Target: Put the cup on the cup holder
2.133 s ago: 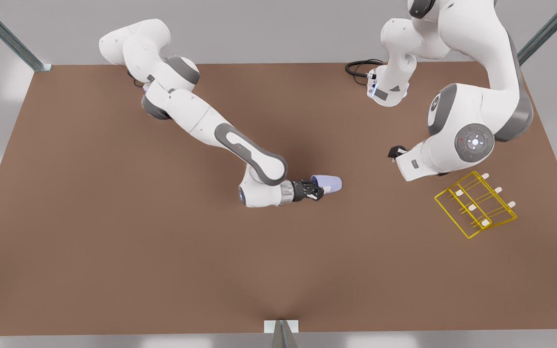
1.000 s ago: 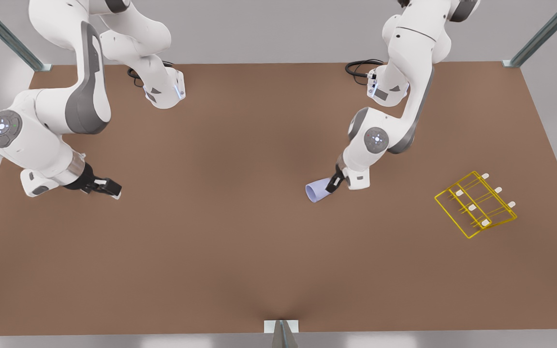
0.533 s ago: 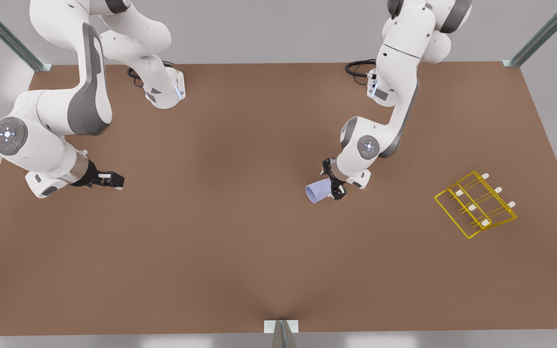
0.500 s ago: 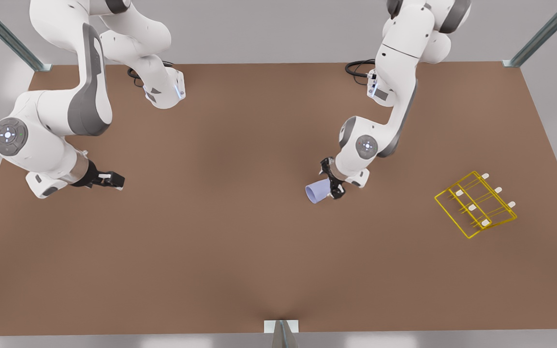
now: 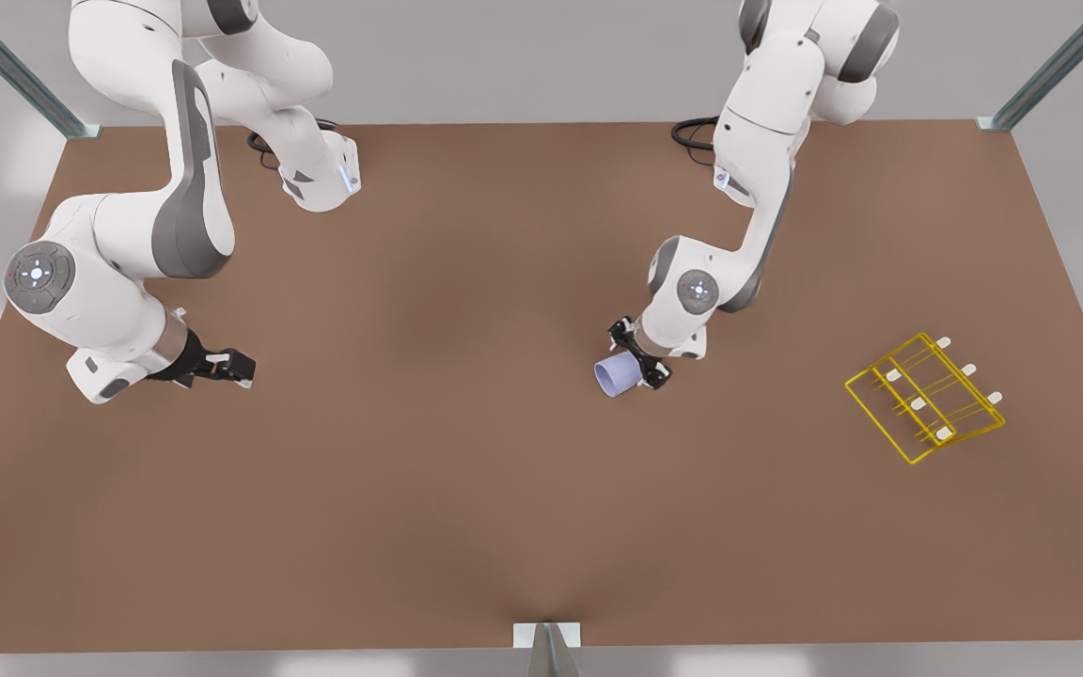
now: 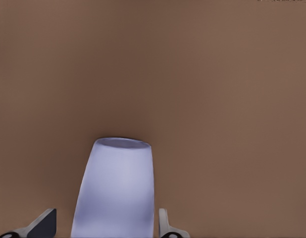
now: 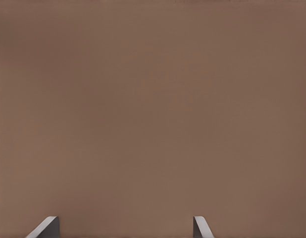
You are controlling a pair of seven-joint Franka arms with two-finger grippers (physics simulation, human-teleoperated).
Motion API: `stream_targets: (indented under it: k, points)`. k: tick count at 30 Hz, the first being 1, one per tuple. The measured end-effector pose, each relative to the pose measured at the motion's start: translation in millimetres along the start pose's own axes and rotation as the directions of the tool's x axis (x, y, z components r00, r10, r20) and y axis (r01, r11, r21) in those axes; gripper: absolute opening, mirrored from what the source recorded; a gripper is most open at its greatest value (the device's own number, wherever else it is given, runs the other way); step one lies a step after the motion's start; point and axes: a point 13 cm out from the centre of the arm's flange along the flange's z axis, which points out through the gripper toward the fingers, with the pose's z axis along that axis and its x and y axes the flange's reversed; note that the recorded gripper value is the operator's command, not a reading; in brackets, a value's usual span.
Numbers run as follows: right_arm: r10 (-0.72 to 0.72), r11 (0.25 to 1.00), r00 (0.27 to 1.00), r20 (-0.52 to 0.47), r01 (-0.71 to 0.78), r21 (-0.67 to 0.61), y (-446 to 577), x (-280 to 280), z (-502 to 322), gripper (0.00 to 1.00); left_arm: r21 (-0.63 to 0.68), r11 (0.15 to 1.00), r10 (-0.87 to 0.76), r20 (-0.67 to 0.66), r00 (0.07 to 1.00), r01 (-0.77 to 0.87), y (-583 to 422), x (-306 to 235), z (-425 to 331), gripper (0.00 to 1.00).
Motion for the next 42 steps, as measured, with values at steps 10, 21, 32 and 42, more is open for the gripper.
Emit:
stream_targets:
  k: [10,21,32,42]
  points:
    - [-0.017,1.000,1.000,0.004,0.017,-0.001,1.4,-1.2,-0.1,1.00,0.028,0.994,-0.109,-0.011,0.994,0.109,-6.6,-2.2,22.3,1.00]
    - [-0.020,1.000,1.000,-0.005,0.020,0.000,-4.9,0.8,1.3,1.00,0.036,0.986,-0.166,0.004,0.986,0.165,-10.3,-1.6,49.7,0.66]
    - [-0.019,1.000,0.999,-0.036,0.019,0.001,-11.6,7.7,2.1,1.00,0.153,0.982,-0.109,-0.011,0.994,0.109,-138.8,68.3,-101.0,0.64]
    - [-0.017,1.000,0.998,-0.062,0.017,0.002,-15.4,13.6,3.4,1.00,0.539,0.823,-0.234,0.609,0.758,-0.179,-273.4,-108.7,-263.3,0.64]
